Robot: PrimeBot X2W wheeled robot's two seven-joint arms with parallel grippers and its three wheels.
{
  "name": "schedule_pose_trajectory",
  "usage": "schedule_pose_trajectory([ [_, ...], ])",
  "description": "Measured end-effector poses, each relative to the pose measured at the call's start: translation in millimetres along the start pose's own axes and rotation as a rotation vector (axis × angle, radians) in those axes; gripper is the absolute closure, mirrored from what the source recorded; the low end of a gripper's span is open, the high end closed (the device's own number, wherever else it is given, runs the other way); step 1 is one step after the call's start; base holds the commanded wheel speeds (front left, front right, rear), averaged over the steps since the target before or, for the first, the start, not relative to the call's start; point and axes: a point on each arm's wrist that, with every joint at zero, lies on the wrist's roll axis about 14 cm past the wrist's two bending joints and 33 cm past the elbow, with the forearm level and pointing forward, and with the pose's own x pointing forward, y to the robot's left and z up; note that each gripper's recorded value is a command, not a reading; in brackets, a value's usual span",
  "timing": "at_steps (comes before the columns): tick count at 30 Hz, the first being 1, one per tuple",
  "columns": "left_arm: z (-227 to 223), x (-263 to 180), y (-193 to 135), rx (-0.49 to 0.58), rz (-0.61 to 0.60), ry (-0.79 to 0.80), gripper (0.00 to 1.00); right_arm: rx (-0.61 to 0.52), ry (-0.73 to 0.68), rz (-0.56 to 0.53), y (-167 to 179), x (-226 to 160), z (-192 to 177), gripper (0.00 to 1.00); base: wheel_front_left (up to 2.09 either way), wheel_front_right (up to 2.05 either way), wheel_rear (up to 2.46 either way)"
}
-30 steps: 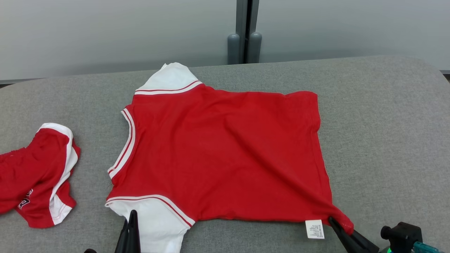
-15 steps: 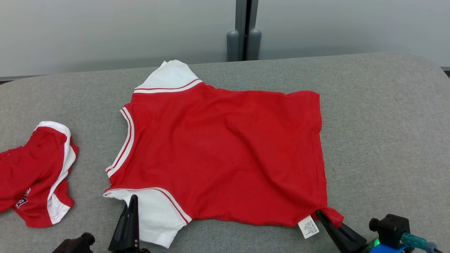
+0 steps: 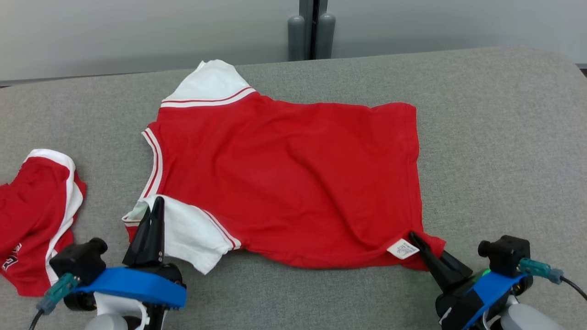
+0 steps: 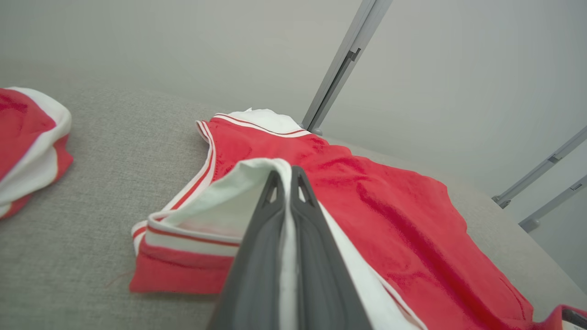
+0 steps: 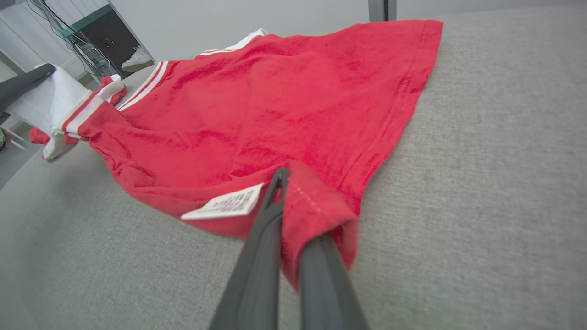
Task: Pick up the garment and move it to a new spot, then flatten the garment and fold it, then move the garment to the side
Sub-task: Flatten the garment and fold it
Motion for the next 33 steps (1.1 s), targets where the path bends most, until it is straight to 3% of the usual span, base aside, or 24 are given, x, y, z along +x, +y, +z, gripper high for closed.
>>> schedule_pose_trajectory([
  [17,-9.8,71.7,25.7,0.040,0.008,0.083,1.00,-0.033,0.011,-0.008,-21.8,50.1,14.1,1.00,0.00,0.00,0.00],
  [18,-10.5,74.4,25.3,0.042,0.005,0.085,1.00,-0.035,0.012,-0.008,-22.3,51.9,14.3,0.92,0.00,0.00,0.00],
  [19,-11.6,76.7,25.1,0.042,0.004,0.087,0.86,-0.037,0.011,-0.011,-23.4,53.7,14.9,0.50,0.00,0.00,0.00],
  [20,-12.5,78.7,25.5,0.044,0.003,0.090,0.86,-0.039,0.008,-0.015,-24.9,55.4,16.1,0.50,0.00,0.00,0.00],
  [21,-12.9,80.6,25.8,0.048,0.002,0.089,0.51,-0.045,0.002,-0.020,-26.3,57.3,18.6,0.02,0.00,0.00,0.00],
  [22,-12.7,82.5,25.9,0.050,0.001,0.086,0.08,-0.050,-0.004,-0.028,-28.8,58.8,20.5,0.00,0.00,0.00,0.00],
  [23,-12.5,83.8,26.9,0.053,0.003,0.082,0.00,-0.053,-0.010,-0.034,-30.5,59.7,22.5,0.00,0.00,0.00,0.00],
  [33,-5.0,71.7,36.2,0.061,0.036,0.040,0.00,-0.102,-0.050,-0.103,-45.9,42.7,33.2,0.00,0.00,0.00,0.00],
])
